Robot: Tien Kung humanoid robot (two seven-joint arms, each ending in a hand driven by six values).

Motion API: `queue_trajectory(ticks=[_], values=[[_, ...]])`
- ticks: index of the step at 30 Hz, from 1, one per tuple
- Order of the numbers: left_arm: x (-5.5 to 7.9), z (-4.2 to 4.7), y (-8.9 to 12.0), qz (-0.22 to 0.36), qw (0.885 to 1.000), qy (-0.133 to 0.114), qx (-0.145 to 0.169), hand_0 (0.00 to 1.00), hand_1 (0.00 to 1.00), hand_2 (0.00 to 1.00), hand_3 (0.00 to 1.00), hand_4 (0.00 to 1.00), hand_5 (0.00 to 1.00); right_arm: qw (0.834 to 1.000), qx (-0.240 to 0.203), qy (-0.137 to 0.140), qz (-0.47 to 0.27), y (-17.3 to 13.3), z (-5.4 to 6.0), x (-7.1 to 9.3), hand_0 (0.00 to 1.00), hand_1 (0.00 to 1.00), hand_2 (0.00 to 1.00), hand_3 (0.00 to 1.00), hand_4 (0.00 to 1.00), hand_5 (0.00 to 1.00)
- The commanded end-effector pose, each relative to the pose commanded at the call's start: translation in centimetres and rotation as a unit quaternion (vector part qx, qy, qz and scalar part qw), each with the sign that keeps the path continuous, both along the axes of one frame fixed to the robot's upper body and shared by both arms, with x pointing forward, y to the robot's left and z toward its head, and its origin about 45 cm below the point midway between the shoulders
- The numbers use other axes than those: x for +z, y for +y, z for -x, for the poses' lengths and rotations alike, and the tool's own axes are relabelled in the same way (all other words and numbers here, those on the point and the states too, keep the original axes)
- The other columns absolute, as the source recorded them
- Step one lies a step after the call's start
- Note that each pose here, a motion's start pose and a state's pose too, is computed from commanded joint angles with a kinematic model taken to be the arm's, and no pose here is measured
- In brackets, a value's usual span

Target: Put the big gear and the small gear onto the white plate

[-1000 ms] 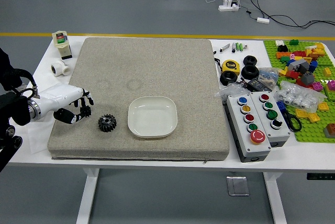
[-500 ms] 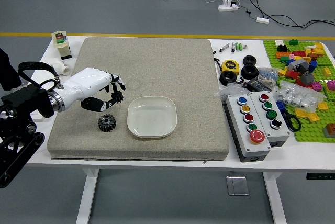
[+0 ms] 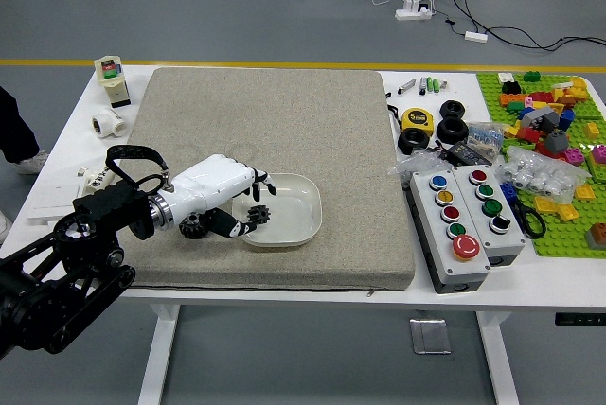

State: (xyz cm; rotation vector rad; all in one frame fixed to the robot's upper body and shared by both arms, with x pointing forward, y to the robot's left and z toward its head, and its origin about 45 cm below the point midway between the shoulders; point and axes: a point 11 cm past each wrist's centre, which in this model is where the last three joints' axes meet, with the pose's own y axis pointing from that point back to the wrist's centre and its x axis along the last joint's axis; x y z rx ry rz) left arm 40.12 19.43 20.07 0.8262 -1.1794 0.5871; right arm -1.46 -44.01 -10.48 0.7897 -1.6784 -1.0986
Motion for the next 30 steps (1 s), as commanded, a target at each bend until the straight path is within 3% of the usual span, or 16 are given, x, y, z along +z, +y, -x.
queue_trajectory(ticks=[1,5,11,13,20,24,25,30], values=[[-0.1,0.04,0.0,-0.003,1.000,0.002,-0.001,0.640,0.747,0.825,0.868,0.998,0.396,1.000,0.000,0.000,0.000,0.0,0.0,0.0,0.762,0.801,0.830,0.762,0.931,0.791],[0.2,0.06,0.1,-0.003,1.000,-0.001,0.000,0.640,0.747,0.825,0.868,0.998,0.396,1.000,0.000,0.001,0.000,0.0,0.2,0.0,0.762,0.801,0.830,0.762,0.931,0.791],[2.4,-0.05,0.4,0.024,0.999,-0.022,0.003,0.654,0.774,0.864,0.890,0.998,0.400,1.000,0.000,0.004,0.000,0.1,0.5,0.0,0.762,0.801,0.830,0.758,0.931,0.791],[3.2,-0.41,1.0,0.036,0.999,-0.034,0.013,0.657,0.773,0.867,0.890,0.998,0.440,1.000,-0.001,0.005,0.000,0.1,0.6,0.0,0.762,0.801,0.827,0.760,0.931,0.791],[4.5,-0.95,3.0,0.040,0.997,-0.051,0.038,0.650,0.756,0.828,0.866,0.998,0.411,1.000,-0.001,0.007,-0.001,0.1,0.9,-0.1,0.762,0.801,0.829,0.760,0.931,0.790],[4.2,-0.69,5.0,0.015,0.998,-0.035,0.050,0.650,0.756,0.828,0.866,0.998,0.411,1.000,-0.001,0.008,0.000,0.1,0.9,-0.1,0.762,0.801,0.829,0.760,0.931,0.790],[4.0,-0.51,5.8,0.004,0.998,-0.027,0.052,0.645,0.730,0.788,0.839,0.998,0.278,1.000,-0.002,0.008,0.000,0.2,1.0,-0.1,0.762,0.799,0.829,0.759,0.931,0.790],[3.1,0.14,7.9,-0.029,0.998,-0.004,0.058,0.645,0.730,0.788,0.839,0.998,0.278,1.000,-0.002,0.008,0.000,0.1,1.0,-0.1,0.762,0.799,0.829,0.759,0.931,0.790]])
